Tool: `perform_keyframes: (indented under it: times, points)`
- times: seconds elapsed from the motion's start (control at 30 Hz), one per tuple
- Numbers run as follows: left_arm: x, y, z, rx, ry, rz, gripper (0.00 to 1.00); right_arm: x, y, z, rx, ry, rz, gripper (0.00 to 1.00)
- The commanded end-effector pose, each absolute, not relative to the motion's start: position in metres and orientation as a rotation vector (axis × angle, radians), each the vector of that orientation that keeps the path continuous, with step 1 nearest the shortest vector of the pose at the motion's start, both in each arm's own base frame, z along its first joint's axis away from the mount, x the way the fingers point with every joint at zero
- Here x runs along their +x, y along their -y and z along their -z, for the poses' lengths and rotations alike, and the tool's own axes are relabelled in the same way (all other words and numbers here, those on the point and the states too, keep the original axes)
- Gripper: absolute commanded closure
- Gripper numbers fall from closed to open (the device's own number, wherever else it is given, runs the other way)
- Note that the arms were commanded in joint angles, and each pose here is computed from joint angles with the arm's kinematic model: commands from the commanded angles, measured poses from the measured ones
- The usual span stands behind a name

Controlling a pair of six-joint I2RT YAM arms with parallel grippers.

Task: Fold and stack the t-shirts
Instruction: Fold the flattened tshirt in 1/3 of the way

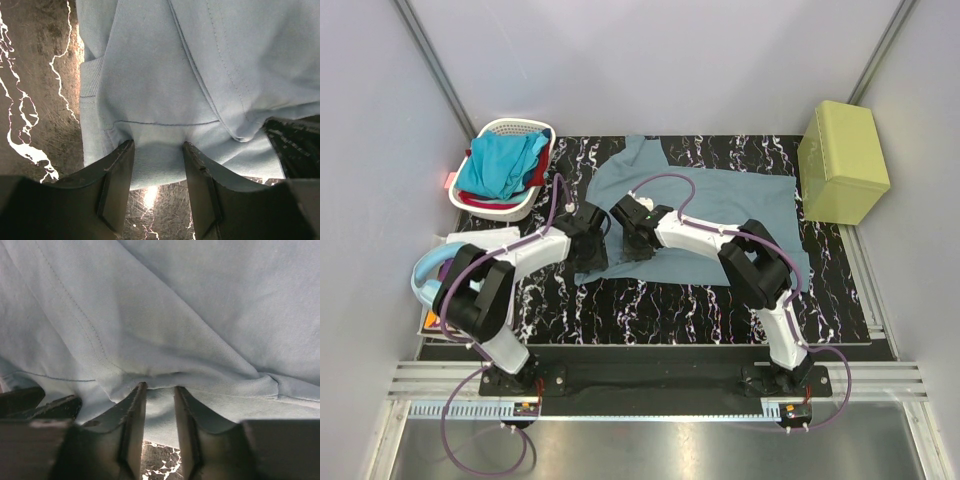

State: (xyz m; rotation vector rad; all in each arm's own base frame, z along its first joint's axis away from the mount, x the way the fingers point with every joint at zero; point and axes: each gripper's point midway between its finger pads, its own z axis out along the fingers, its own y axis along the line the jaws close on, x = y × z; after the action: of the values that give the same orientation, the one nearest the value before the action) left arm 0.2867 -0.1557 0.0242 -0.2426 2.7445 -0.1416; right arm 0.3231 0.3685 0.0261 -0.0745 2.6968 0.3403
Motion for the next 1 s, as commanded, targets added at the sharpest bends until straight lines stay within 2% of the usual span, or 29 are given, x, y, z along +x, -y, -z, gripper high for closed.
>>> perform_keyframes:
  times: [0.0, 0.17, 0.27, 0.47, 0.77, 0.97]
  points:
    - [0.286, 0.159, -0.035, -0.254, -2.714, 0.189, 0.51, 0.336, -0.375, -0.043, -0.040, -2.630, -0.355, 0.68]
    - [0.284, 0.159, -0.033, -0.257, -2.718, 0.188, 0.51, 0.338, -0.371, -0.054, -0.021, -2.598, -0.346, 0.80]
    - [0.284, 0.159, -0.032, -0.259, -2.718, 0.188, 0.51, 0.341, -0.370, -0.058, -0.018, -2.583, -0.339, 0.83]
    - [0.284, 0.159, -0.032, -0.261, -2.718, 0.188, 0.51, 0.352, -0.370, -0.075, -0.013, -2.531, -0.322, 1.00]
    - [0.283, 0.160, -0.030, -0.263, -2.724, 0.188, 0.52, 0.374, -0.376, -0.109, -0.010, -2.438, -0.317, 1.00]
    - [0.282, 0.163, -0.029, -0.260, -2.729, 0.192, 0.52, 0.395, -0.370, -0.106, 0.003, -2.441, -0.280, 1.00]
